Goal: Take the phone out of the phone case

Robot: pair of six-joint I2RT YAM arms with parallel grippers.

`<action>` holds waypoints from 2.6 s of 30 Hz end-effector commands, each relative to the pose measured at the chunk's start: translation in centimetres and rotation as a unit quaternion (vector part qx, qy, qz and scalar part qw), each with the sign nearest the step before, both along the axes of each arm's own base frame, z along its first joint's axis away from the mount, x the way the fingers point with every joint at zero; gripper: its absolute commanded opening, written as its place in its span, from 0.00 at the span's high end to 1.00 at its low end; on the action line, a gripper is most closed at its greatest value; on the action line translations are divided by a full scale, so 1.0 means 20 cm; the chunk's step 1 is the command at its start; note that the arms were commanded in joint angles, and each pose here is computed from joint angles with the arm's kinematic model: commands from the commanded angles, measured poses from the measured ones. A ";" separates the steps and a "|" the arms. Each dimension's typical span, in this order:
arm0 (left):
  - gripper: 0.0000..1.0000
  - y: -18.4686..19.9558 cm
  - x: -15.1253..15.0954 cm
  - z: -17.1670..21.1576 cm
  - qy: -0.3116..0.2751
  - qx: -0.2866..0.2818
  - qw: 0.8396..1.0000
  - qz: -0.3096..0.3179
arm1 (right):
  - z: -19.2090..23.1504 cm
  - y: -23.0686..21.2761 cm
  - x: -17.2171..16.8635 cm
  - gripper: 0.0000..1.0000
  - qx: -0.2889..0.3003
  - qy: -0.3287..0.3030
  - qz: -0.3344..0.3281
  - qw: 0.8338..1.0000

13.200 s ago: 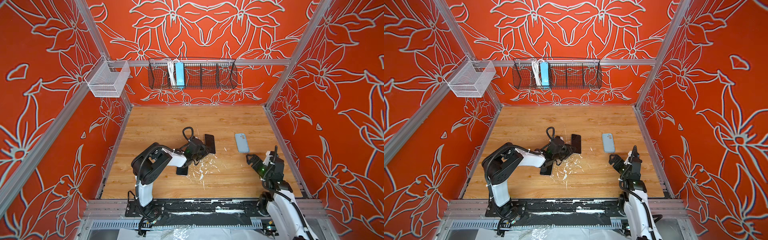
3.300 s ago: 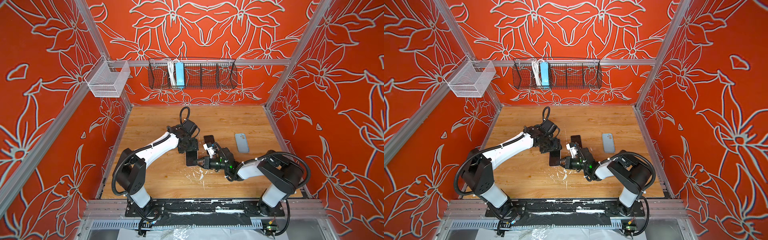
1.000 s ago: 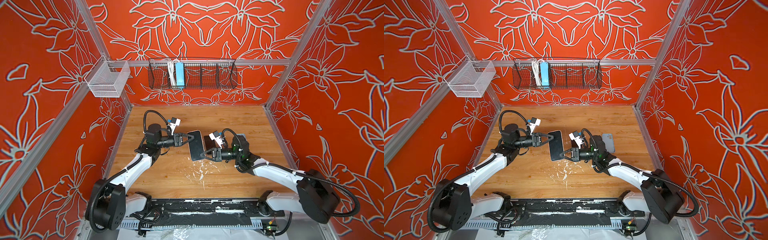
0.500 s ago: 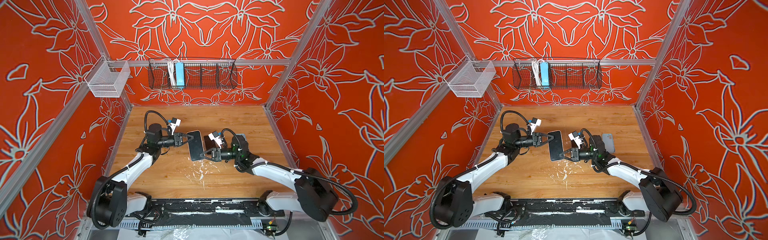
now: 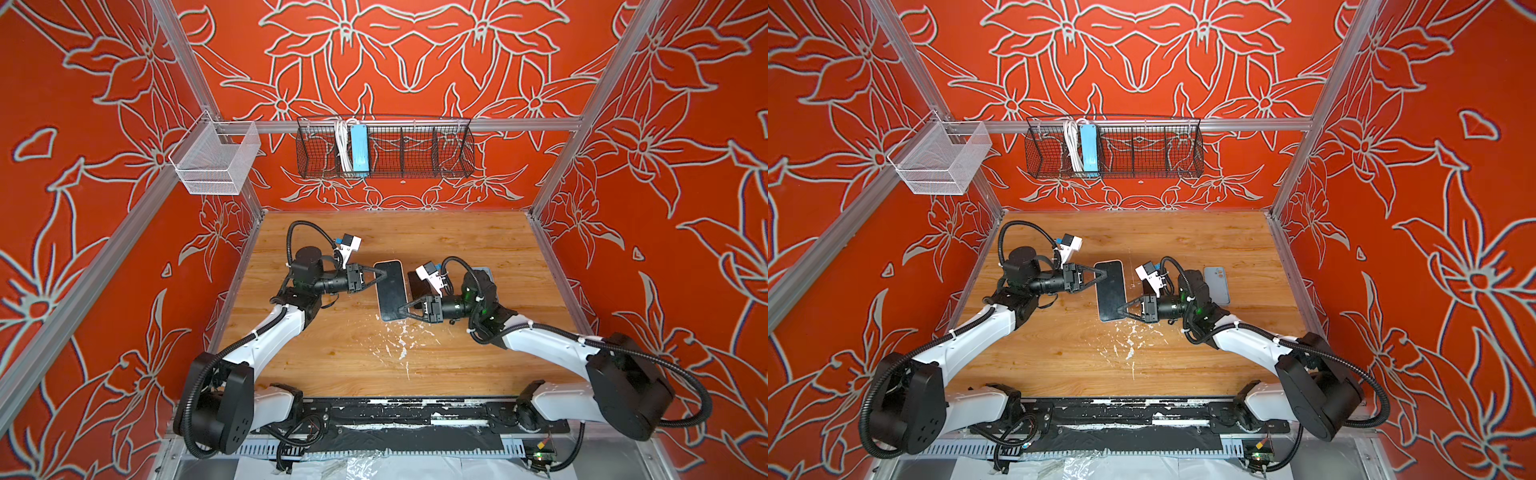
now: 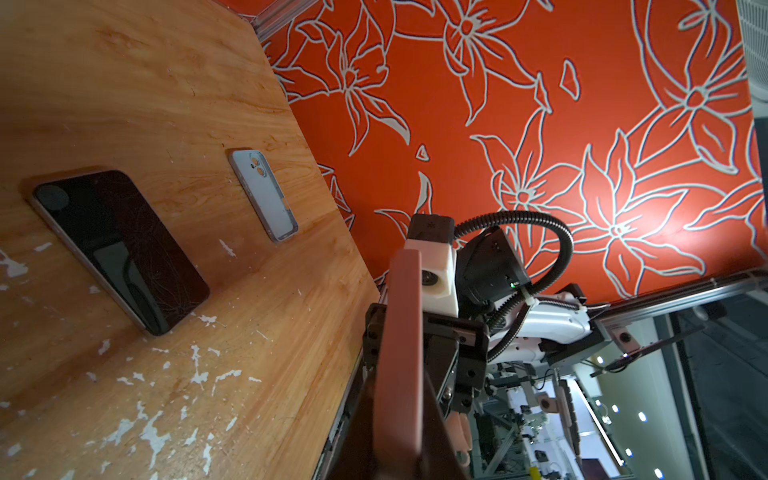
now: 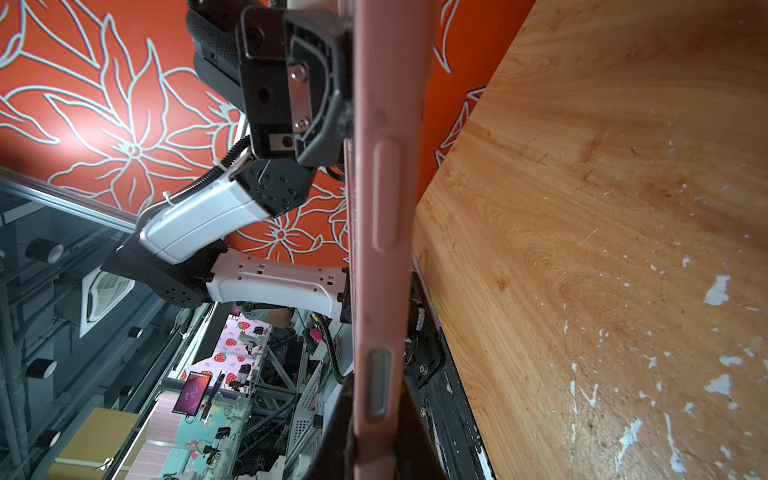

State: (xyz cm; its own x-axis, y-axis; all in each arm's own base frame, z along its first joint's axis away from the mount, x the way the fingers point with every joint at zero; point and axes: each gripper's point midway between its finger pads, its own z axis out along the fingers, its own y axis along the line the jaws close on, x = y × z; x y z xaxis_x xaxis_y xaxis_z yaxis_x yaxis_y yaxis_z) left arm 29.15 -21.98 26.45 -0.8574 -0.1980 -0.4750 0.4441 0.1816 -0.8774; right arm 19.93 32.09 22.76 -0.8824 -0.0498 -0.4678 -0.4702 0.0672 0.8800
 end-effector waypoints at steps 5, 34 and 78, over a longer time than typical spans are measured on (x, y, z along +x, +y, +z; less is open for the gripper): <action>1.00 0.02 0.05 0.11 -0.031 -0.026 0.998 0.037 | 0.09 0.01 0.03 0.83 0.013 -0.027 -0.011 0.999; 1.00 0.34 0.25 0.27 -0.005 -0.221 0.916 0.336 | 0.11 -0.35 0.22 0.13 0.025 -0.035 -0.261 0.964; 1.00 0.20 0.25 0.34 0.007 -0.257 0.901 0.350 | 0.38 0.00 0.32 0.58 0.103 -0.126 -0.306 0.938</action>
State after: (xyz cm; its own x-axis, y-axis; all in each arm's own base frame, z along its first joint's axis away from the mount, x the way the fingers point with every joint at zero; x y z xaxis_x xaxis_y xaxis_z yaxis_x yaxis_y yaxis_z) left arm 34.67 -18.22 29.90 -0.4589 -0.8711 -0.1746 0.2784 0.0456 -0.9594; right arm 26.19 31.73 27.97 -0.6028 0.5039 -0.6187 -0.5637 0.2798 0.7771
